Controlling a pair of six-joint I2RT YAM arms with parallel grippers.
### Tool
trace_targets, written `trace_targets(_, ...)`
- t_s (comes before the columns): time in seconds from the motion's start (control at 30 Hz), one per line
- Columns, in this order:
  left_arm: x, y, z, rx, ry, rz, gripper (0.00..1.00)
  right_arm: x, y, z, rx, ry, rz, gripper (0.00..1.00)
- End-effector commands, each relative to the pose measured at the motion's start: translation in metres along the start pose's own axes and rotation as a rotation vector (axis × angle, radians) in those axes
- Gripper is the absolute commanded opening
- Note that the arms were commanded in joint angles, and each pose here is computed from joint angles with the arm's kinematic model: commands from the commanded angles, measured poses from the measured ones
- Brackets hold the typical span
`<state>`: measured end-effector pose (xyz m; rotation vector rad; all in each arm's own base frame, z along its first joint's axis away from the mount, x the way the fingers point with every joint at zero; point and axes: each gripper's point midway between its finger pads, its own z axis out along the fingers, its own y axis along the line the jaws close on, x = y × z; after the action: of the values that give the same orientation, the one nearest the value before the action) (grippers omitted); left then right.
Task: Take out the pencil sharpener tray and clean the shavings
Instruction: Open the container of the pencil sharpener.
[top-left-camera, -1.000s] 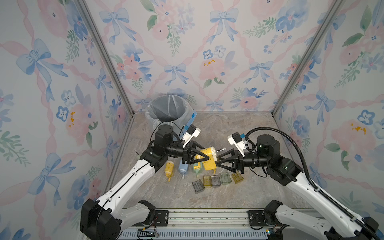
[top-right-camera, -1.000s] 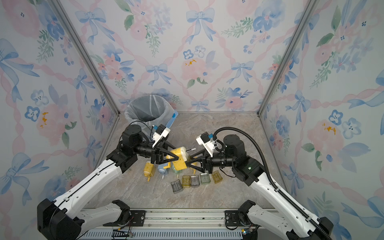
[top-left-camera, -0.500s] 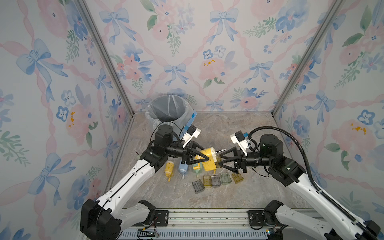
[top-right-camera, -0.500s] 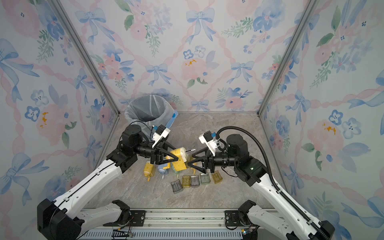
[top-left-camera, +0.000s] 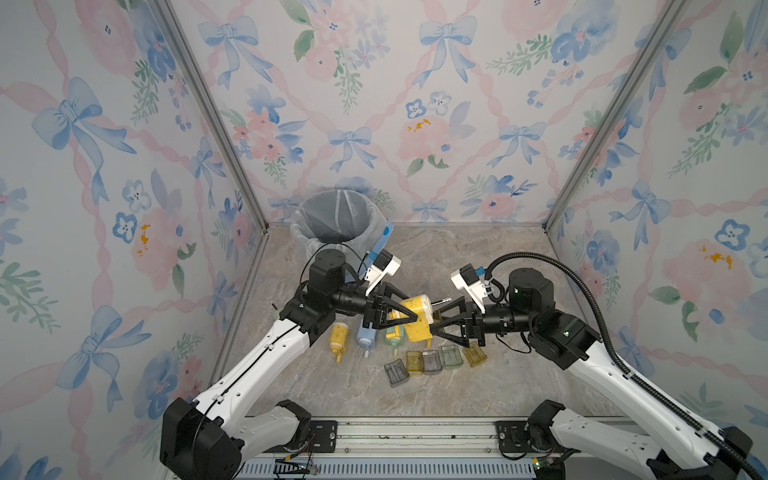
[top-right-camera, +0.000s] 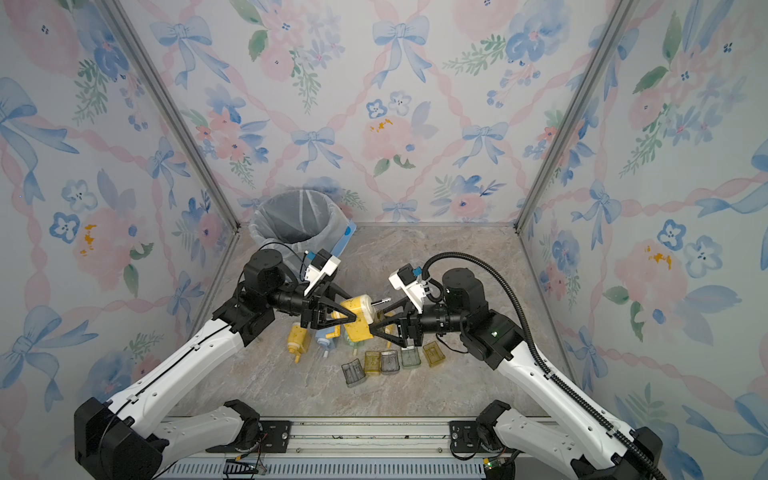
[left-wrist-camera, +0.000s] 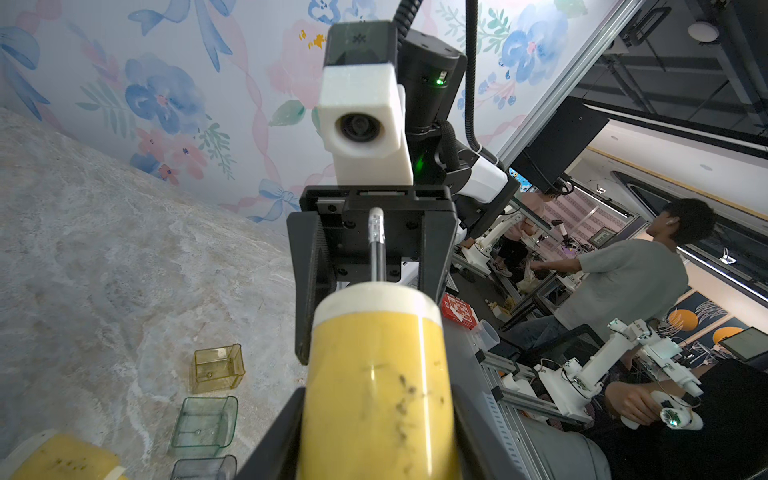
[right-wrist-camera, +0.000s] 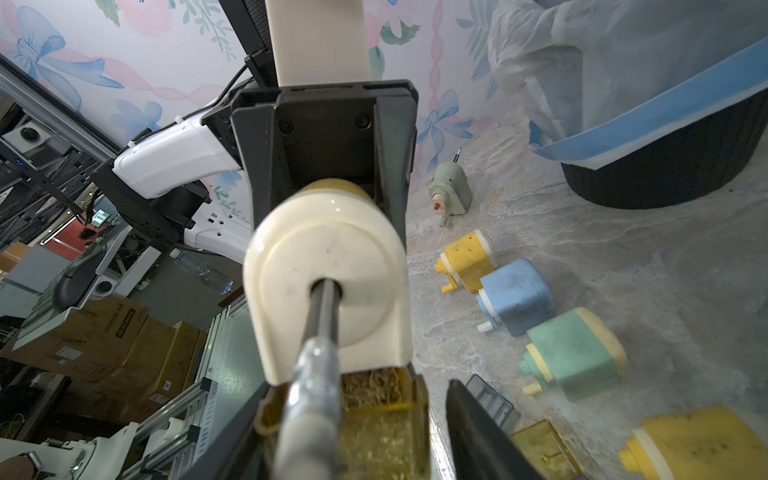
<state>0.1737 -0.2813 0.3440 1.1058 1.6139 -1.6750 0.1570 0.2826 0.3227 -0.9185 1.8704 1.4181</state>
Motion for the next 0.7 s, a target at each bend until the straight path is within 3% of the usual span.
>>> trace_targets(0.0, -0.007, -0.013, -0.003, 0.021, -0.012, 0.071, 0.00, -0.010, 0.007, 0.001, -0.014, -0.018, -0.031, 0.54)
trace_targets(0.23, -0.007, -0.014, -0.003, 0.025, -0.011, 0.073, 0.00, -0.010, 0.001, -0.002, 0.031, -0.020, -0.032, 0.45)
trace_targets(0.67, -0.012, -0.020, -0.013, -0.013, -0.043, 0.099, 0.00, -0.024, -0.007, -0.037, 0.067, -0.101, -0.008, 0.43)
